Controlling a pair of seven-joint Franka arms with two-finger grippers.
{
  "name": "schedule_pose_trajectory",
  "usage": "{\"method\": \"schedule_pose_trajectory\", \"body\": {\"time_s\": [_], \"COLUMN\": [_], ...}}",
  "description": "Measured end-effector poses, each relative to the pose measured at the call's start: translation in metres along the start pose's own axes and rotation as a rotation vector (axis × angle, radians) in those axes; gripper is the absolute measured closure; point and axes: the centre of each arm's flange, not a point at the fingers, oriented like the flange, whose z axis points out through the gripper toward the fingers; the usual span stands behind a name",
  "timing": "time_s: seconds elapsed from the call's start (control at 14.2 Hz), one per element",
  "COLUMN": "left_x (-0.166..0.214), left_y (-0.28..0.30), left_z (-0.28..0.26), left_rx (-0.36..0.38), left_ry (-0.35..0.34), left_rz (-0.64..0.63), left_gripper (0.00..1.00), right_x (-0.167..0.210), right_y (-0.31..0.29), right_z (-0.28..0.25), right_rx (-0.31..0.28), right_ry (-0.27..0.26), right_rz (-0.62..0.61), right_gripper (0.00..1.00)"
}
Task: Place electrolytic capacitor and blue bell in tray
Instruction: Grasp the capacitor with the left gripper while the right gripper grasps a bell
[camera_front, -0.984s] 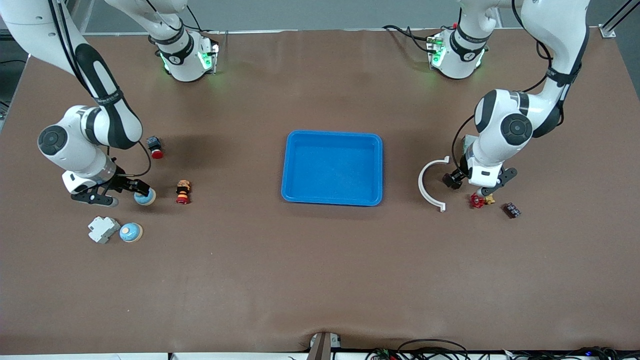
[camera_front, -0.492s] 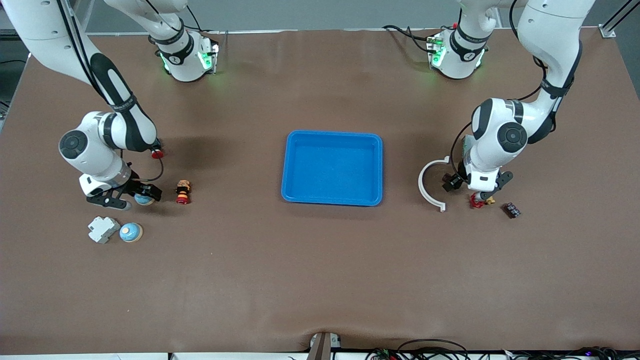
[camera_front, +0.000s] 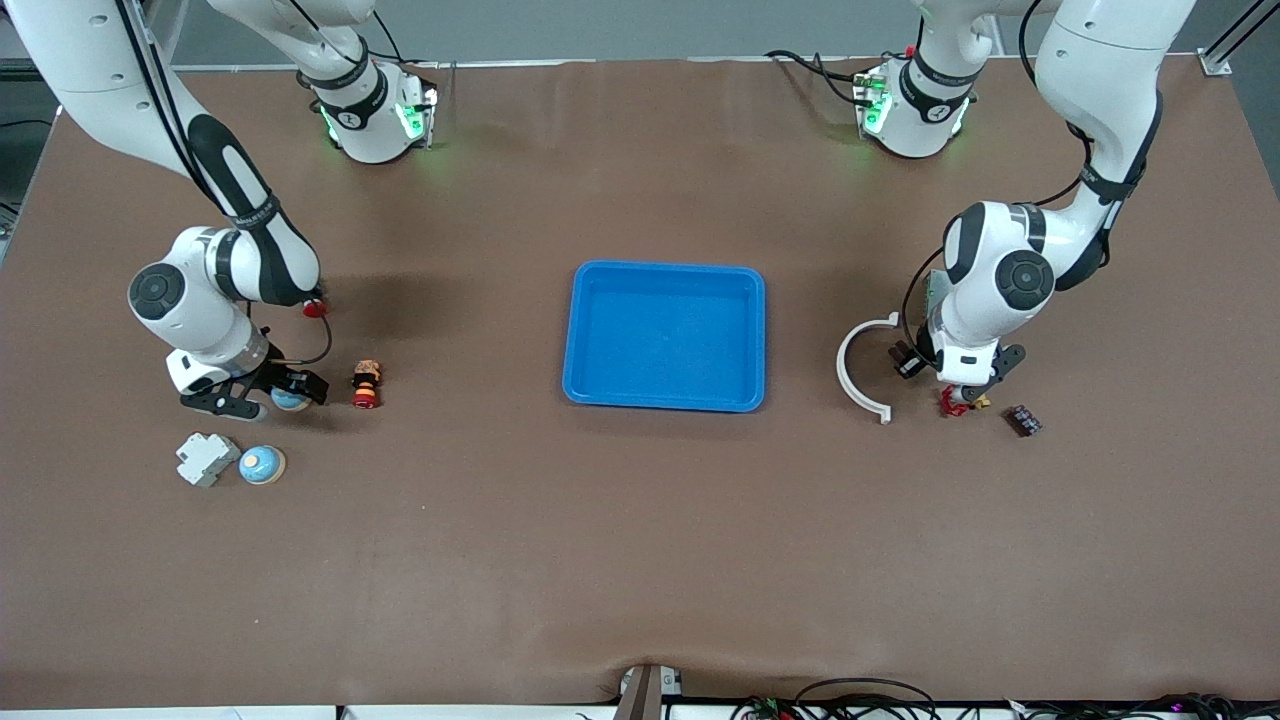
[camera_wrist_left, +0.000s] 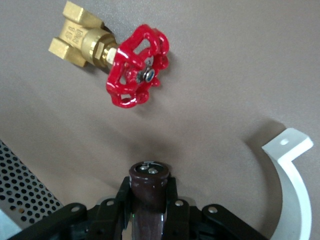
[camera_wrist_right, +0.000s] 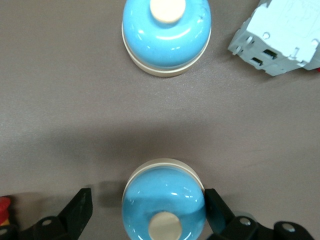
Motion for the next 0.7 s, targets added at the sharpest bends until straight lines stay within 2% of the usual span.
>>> {"method": "schedule_pose_trajectory", "body": {"time_s": [0.07, 0.21, 0.42, 0.7], "left_x": [0.002, 0.007, 0.008, -0.019], "left_y": [0.002, 0.007, 0.021, 0.046], "left_z": [-0.003, -0.019, -0.059, -0.098], "left_rx": [-0.006, -0.027, -0.029, -0.018], "left_ry": [0.007, 0.029, 0.042, 0.031], "left_rz": [0.0, 0.001, 0.017, 0.038], "left_gripper": [0.7, 0.7, 0.7, 0.7], "right_x": [0.0, 0.0, 0.001, 0.003], "right_y": [0.0, 0.0, 0.0, -0.008], "right_z": [0.0, -0.001, -0.004, -0.006], "right_rx": [0.0, 0.0, 0.0, 0.002], "right_ry": [0.0, 0.0, -0.001, 0.004], "right_rz": [0.0, 0.001, 0.0, -0.014], "right_gripper": [0.07, 0.3, 0.32, 0.32]}}
